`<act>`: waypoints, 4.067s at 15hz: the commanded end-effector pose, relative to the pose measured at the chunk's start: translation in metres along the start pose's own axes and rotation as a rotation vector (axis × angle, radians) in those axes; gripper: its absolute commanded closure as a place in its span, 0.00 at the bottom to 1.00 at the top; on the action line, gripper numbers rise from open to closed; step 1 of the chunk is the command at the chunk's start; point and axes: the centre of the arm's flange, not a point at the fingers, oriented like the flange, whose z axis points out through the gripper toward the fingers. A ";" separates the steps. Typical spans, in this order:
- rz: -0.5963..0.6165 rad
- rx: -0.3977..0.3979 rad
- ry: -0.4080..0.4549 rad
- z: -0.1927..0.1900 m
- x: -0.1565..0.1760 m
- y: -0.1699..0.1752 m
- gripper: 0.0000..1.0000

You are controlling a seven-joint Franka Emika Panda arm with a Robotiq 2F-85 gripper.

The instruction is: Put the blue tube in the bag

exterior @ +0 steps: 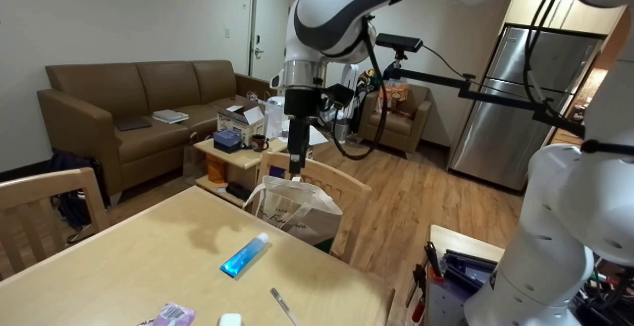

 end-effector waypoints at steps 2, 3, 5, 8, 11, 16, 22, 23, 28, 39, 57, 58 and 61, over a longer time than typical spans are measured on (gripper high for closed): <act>-0.104 -0.137 -0.121 0.010 0.065 0.022 0.00; -0.130 -0.183 -0.143 0.015 0.077 0.027 0.00; -0.210 -0.234 -0.204 0.037 0.097 0.030 0.00; -0.168 -0.216 -0.176 0.047 0.083 0.024 0.00; -0.349 -0.242 -0.227 0.054 0.097 0.023 0.00; -0.588 -0.262 -0.257 0.083 0.141 -0.009 0.00; -0.729 -0.259 -0.207 0.094 0.135 -0.023 0.00; -0.769 -0.309 -0.219 0.099 0.143 -0.024 0.00; -1.012 -0.355 -0.131 0.141 0.183 -0.022 0.00; -1.215 -0.327 -0.235 0.172 0.176 -0.038 0.00; -1.123 -0.276 -0.365 0.217 0.194 -0.015 0.00; -1.123 -0.276 -0.365 0.217 0.194 -0.015 0.00; -1.126 -0.258 -0.418 0.228 0.188 -0.001 0.00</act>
